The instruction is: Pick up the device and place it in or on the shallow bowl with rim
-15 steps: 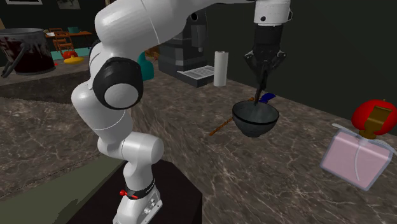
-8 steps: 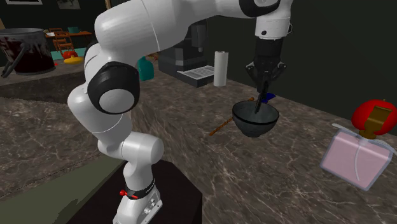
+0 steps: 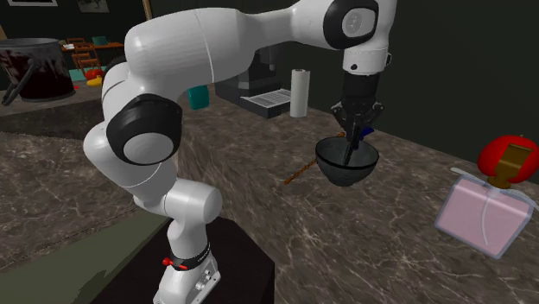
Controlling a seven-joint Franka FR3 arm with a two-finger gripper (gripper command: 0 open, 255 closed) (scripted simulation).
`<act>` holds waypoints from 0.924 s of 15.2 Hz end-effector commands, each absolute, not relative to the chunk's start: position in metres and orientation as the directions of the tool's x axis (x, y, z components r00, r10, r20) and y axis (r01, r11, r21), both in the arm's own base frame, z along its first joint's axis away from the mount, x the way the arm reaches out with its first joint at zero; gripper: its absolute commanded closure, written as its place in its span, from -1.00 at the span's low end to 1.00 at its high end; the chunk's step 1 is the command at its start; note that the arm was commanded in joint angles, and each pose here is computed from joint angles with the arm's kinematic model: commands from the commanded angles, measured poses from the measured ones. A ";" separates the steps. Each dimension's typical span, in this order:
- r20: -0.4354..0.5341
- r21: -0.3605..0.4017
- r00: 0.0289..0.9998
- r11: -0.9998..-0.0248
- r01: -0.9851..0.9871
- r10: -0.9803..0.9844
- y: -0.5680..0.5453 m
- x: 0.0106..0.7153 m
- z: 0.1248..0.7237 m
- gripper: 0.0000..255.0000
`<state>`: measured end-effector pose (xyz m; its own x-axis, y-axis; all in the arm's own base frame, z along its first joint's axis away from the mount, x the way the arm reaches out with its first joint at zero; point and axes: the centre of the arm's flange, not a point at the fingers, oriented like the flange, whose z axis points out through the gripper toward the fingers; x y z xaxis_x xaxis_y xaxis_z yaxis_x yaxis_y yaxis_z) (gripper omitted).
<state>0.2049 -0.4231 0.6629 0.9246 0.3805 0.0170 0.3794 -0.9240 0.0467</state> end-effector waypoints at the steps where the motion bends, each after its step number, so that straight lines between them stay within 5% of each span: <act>1: 0.017 0.047 0.925 -0.924 0.379 0.381 -0.424 0.206 0.652 1.00; 9: 0.017 0.047 0.925 -0.924 0.379 0.381 -0.424 0.206 0.652 1.00; 10: 0.017 0.047 0.925 -0.924 0.379 0.381 -0.424 0.206 0.652 -1.00; 14: 0.017 0.047 0.925 -0.924 0.379 0.381 -0.424 0.206 0.652 -1.00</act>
<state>0.2057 -0.4238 0.6517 0.9246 0.3806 0.0172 0.3794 -0.9240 0.0470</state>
